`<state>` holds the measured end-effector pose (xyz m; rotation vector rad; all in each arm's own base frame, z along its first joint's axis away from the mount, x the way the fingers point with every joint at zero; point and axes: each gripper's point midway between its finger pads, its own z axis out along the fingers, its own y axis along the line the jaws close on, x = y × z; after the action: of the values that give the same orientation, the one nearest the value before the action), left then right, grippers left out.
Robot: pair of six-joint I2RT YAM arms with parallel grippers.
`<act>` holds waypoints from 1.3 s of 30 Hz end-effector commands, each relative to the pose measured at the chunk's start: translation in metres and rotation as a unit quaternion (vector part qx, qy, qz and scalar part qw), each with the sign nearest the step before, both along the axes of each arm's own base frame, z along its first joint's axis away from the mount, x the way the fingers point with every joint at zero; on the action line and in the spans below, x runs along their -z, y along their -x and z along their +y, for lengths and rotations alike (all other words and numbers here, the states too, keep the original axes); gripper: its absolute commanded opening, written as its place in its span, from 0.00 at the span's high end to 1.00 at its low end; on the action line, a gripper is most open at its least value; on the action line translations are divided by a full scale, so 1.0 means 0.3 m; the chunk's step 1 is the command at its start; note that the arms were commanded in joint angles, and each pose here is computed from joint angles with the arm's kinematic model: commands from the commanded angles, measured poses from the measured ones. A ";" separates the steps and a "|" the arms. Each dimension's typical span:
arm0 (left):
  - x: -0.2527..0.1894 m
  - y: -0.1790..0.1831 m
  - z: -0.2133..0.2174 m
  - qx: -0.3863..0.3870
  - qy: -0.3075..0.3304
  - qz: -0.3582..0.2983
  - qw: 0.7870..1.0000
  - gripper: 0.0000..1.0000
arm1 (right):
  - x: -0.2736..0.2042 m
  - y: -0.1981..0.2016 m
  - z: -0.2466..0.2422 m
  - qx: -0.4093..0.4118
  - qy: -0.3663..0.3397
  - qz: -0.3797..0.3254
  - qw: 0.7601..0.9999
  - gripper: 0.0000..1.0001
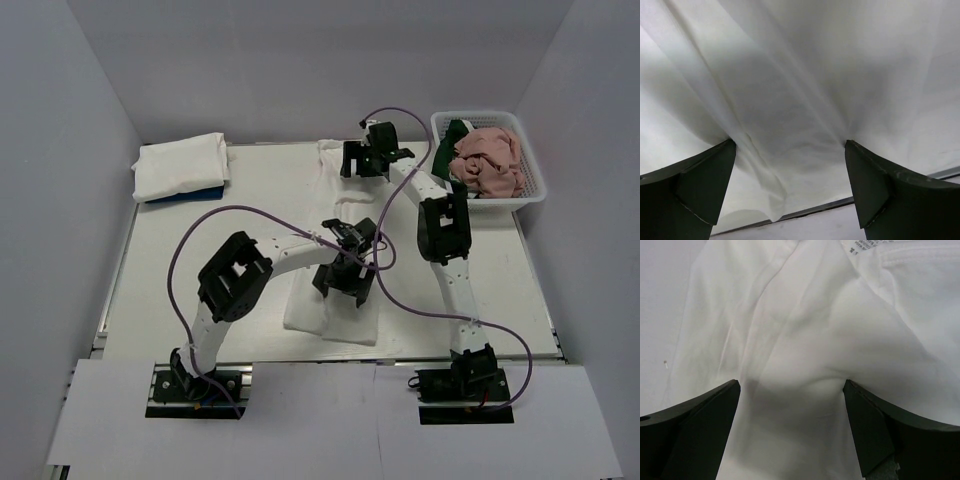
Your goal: Fold and stack the t-shirts
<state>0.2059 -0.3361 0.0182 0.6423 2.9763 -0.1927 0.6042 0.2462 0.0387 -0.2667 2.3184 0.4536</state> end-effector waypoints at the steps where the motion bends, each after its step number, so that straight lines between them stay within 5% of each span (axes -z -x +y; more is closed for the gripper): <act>1: 0.042 -0.022 -0.189 0.021 0.090 0.010 0.996 0.00 | 0.019 -0.097 -0.042 0.012 -0.039 -0.036 0.999 0.10; 9: -0.088 -0.047 -0.190 -0.009 0.101 -0.031 0.994 0.00 | -0.274 -0.132 0.027 -0.041 -0.074 -0.125 0.989 0.10; 11: -0.197 -0.072 -0.160 -0.022 0.106 -0.090 0.990 0.00 | -0.378 -0.105 0.022 -0.048 -0.072 -0.142 0.986 0.10; 18: -0.274 0.015 0.127 -0.086 0.068 -0.169 0.980 0.00 | -0.614 0.180 -0.030 -0.022 -0.039 -0.170 0.984 0.10; 22: -0.208 0.063 0.285 -0.171 0.052 -0.170 0.969 0.00 | -0.415 0.528 -0.169 0.065 -0.055 -0.079 0.993 0.10; 24: -0.159 0.078 0.338 -0.198 0.024 -0.169 0.965 0.00 | -0.512 0.654 -0.187 0.082 -0.100 -0.090 0.988 0.10; 25: -0.152 0.072 0.337 -0.214 0.028 -0.173 0.961 0.00 | -0.338 0.773 -0.211 0.083 -0.081 -0.034 0.993 0.10; 26: -0.132 0.065 0.350 -0.220 0.027 -0.173 0.960 0.00 | -0.416 0.828 -0.217 0.078 -0.098 -0.059 0.990 0.10; 31: -0.082 0.046 0.281 -0.212 0.061 -0.151 0.964 0.02 | -0.211 1.166 -0.262 0.066 -0.082 0.082 0.991 0.10; 39: -0.018 0.128 0.266 -0.188 0.086 -0.087 0.975 0.40 | -0.112 1.454 -0.290 0.038 -0.075 0.206 0.975 0.10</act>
<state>0.1817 -0.2479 0.0270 0.0347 2.7538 -0.2202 0.1964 0.1578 0.0833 -0.0278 2.5485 0.6468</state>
